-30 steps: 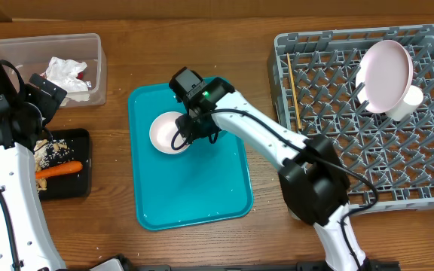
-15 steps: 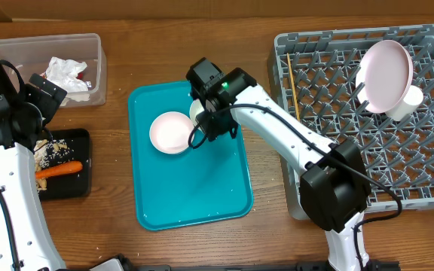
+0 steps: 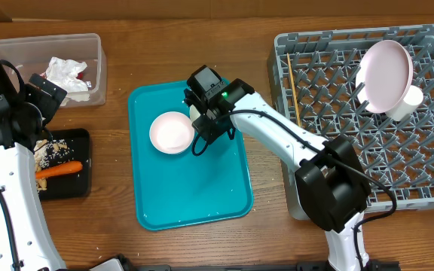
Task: Sort waste into correct bins and load items into the dishwasher rack
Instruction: 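Grip the cream bowl's rim with the right gripper, then lift the cream bowl and set it upside down in the rack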
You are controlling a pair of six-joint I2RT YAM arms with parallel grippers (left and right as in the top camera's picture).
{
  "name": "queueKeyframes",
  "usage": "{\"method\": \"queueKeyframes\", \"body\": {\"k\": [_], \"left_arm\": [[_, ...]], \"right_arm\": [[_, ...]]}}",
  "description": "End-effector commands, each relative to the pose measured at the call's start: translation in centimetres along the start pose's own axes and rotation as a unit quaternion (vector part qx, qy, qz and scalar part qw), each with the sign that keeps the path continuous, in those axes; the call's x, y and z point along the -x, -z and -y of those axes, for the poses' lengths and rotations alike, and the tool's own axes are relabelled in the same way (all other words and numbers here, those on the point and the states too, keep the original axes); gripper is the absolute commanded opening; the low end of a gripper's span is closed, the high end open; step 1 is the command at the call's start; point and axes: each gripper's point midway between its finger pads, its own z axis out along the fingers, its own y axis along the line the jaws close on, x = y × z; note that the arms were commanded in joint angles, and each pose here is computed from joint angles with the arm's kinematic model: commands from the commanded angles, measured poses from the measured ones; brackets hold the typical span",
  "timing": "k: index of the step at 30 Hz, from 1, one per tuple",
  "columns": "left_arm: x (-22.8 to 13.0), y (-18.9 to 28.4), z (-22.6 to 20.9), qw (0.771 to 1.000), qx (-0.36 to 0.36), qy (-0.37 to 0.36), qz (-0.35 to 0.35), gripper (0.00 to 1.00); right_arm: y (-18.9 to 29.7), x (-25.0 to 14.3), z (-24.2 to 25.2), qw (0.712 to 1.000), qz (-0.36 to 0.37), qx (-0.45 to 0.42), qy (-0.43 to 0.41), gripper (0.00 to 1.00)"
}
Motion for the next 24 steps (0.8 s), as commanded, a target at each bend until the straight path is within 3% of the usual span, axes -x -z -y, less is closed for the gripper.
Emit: {"method": "queueKeyframes", "body": {"k": [1,8,13,24], "left_arm": [[0.4,0.2,-0.2,1.000,0.004,0.006,0.008,1.00],[0.4,0.2,-0.2,1.000,0.004,0.007,0.008,1.00],[0.4,0.2,-0.2,1.000,0.004,0.006,0.008,1.00],[0.4,0.2,-0.2,1.000,0.004,0.006,0.008,1.00]], "right_arm": [[-0.3,-0.5,-0.6,1.000,0.003,0.010,0.010,0.61],[-1.1,-0.9,-0.6,1.000,0.001,0.010,0.010,0.59],[-1.1,-0.9,-0.6,1.000,0.002,0.010,0.009,0.41],[-0.7,-1.2,-1.3,0.996,-0.008,0.028,-0.080,0.04]]}}
